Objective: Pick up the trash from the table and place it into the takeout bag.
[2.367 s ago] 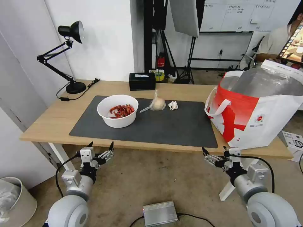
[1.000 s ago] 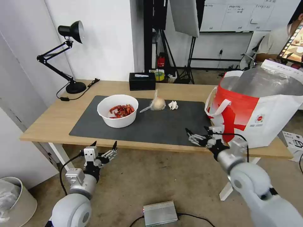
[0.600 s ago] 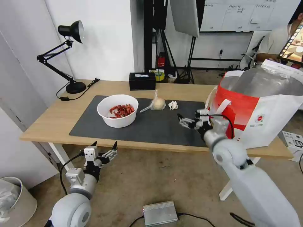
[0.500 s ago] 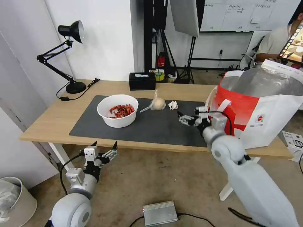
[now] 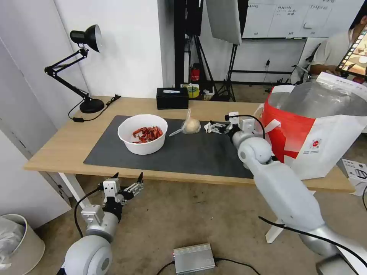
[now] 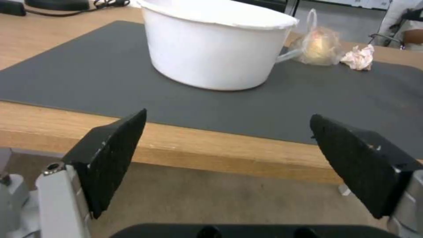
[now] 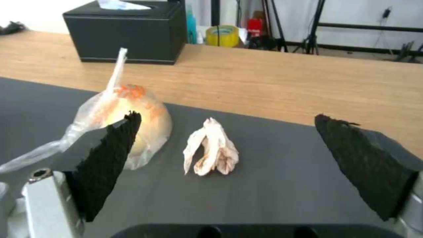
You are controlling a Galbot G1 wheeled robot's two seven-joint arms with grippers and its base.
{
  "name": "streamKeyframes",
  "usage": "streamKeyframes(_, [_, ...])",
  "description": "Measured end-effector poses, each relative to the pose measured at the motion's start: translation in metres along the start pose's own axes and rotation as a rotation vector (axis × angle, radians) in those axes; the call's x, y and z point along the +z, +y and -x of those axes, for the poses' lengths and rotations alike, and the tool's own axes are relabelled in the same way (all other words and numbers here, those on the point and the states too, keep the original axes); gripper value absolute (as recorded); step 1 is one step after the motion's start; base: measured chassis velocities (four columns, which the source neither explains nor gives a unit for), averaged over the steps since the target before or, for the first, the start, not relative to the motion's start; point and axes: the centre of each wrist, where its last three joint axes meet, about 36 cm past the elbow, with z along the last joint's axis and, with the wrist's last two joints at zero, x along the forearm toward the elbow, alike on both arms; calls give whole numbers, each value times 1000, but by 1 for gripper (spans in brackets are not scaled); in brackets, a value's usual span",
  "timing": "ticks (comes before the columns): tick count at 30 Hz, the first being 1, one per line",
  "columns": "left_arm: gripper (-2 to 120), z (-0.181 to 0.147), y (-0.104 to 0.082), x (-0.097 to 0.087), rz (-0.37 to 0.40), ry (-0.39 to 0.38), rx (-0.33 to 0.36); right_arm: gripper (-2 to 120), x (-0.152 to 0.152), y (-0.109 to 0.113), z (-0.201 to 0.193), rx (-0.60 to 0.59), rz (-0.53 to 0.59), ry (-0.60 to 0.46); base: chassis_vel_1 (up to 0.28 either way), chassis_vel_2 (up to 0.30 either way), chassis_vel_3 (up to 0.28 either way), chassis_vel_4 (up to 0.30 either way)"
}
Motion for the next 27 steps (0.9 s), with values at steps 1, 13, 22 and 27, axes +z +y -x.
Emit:
streamKeyframes(1, [100, 0, 0, 0, 0, 0, 0, 100, 0, 2, 3, 5, -1, 2, 0, 0, 0, 0])
streamKeyframes(13, [100, -3, -1, 1, -2, 1, -3, 100, 4, 34, 33, 93, -37, 45, 0, 0, 0, 0])
streamKeyframes(22, [100, -5, -3, 2, -9, 0, -4, 100, 0, 46, 50, 141, -37, 84, 0, 0, 0, 0])
streamKeyframes(27, [100, -5, -4, 2, -11, 0, -3, 100, 2, 50, 58, 150, -28, 114, 0, 0, 0, 0])
